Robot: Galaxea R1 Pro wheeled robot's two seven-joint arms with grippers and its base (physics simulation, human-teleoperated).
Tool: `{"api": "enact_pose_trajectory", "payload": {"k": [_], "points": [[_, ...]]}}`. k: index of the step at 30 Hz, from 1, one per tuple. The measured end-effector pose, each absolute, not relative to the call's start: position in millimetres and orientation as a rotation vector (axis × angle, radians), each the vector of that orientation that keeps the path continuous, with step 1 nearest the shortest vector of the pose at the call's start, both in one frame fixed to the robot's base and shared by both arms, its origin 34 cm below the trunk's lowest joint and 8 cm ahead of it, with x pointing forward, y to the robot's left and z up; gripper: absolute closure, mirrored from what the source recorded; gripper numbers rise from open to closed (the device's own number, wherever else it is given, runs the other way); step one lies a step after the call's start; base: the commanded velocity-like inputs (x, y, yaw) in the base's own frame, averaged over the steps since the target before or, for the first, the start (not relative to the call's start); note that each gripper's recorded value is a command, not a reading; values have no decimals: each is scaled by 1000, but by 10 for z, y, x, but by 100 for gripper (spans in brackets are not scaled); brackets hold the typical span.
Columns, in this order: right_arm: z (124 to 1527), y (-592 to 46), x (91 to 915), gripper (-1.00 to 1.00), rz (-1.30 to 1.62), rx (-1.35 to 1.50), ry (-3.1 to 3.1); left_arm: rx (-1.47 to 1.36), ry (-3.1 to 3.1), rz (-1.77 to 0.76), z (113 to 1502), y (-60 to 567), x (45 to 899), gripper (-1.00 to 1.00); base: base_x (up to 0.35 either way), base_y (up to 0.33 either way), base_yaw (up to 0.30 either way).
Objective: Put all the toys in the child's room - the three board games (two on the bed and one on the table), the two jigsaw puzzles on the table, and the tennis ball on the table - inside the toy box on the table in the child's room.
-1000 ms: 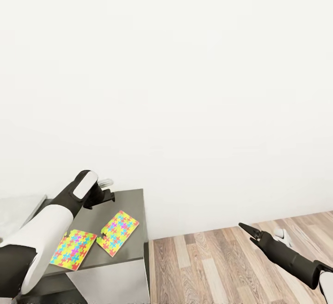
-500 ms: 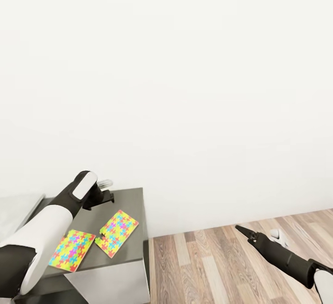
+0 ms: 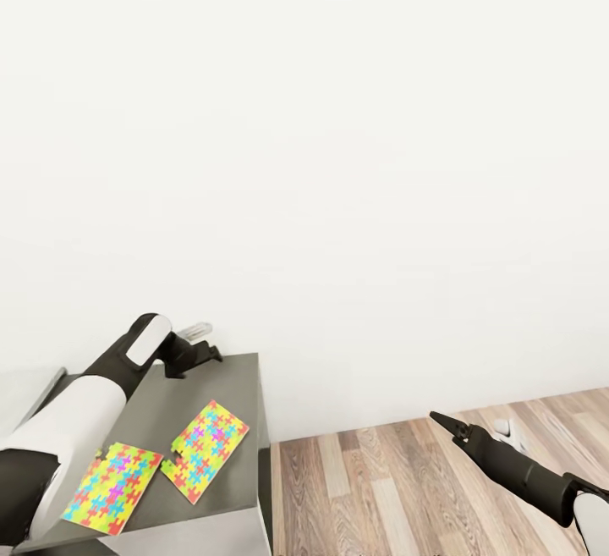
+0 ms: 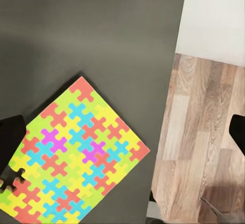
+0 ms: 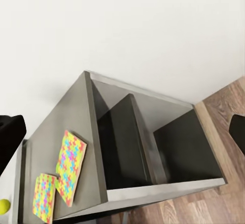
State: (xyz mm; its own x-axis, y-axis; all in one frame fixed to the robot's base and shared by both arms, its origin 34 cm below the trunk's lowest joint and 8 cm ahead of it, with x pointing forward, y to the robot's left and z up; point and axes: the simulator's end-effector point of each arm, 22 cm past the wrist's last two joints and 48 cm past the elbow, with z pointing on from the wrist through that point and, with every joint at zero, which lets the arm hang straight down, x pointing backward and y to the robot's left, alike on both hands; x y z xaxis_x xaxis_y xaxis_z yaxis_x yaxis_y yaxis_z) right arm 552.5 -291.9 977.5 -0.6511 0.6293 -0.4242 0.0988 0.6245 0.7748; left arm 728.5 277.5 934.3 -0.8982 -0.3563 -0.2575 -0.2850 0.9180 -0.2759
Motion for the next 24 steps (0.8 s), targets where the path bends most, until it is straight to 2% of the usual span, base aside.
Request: {"api": "enact_pose_trajectory", "payload": {"k": [7, 16, 24], "points": [[9715, -2922, 5519, -100, 964, 577, 2152, -500, 2774, -365, 9256, 2910, 7252, -100, 10, 0, 0], [9652, -2922, 5519, -100, 963, 585, 2164, -564, 2810, -540, 8957, 2841, 7065, -100, 1, 0, 0], [9592, -2922, 5513, -100, 962, 594, 2176, -614, 2849, -505, 8748, 3078, 6901, -100, 0, 0, 0]]}}
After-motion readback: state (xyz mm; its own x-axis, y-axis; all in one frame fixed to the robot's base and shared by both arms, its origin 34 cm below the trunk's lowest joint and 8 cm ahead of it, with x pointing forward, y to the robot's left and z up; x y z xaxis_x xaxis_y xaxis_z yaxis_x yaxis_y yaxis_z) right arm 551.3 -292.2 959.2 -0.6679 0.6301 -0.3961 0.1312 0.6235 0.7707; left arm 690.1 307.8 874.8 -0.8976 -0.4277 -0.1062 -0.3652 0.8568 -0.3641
